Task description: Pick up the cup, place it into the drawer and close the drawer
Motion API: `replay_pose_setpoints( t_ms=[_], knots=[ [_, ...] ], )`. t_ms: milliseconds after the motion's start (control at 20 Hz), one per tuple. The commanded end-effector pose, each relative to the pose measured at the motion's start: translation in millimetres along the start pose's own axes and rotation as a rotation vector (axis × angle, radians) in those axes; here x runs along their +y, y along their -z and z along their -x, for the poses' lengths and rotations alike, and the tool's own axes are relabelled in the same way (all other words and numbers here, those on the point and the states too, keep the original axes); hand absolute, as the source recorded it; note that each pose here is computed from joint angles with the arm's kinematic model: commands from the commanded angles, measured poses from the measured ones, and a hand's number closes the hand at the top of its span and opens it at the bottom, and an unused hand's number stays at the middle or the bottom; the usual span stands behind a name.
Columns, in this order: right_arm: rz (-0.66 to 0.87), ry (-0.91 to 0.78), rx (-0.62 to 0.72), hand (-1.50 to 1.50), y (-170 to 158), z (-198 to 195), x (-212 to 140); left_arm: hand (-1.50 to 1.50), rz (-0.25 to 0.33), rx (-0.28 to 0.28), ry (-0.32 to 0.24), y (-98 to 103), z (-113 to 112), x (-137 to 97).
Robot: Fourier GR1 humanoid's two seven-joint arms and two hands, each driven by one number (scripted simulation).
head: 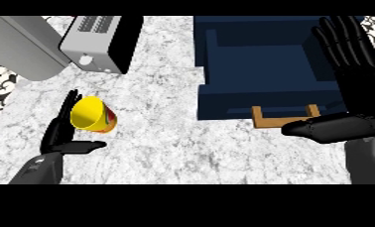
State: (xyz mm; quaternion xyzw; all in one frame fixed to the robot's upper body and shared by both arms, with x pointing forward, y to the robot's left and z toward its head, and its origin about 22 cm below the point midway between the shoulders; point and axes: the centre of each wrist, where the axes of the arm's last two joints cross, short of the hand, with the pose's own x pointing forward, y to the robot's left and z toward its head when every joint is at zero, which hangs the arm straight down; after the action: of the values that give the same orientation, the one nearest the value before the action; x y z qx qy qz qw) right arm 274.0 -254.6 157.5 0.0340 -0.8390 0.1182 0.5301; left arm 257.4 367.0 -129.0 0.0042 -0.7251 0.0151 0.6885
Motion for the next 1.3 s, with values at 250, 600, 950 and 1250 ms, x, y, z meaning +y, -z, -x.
replay_pose_setpoints(
  t_ms=[250,600,950,1250],
  knots=[
    [-0.008,-0.004,0.012,-1.5,-11.0,10.9,1.0,-1.5,0.056,-0.084,-0.059,0.2,5.6,-11.6],
    [-0.026,-0.001,0.009,-1.5,-3.8,-1.2,1.1,1.5,0.172,-0.083,-0.212,9.3,8.1,-32.8],
    [0.006,-0.037,0.008,-1.5,-0.4,-0.9,-6.7,1.5,0.015,-0.319,0.032,24.5,-7.5,-24.5],
    [0.032,-0.009,0.013,-1.5,-5.5,9.9,-15.5,1.5,0.07,-0.426,-0.158,62.6,-26.8,-55.5]
  ],
)
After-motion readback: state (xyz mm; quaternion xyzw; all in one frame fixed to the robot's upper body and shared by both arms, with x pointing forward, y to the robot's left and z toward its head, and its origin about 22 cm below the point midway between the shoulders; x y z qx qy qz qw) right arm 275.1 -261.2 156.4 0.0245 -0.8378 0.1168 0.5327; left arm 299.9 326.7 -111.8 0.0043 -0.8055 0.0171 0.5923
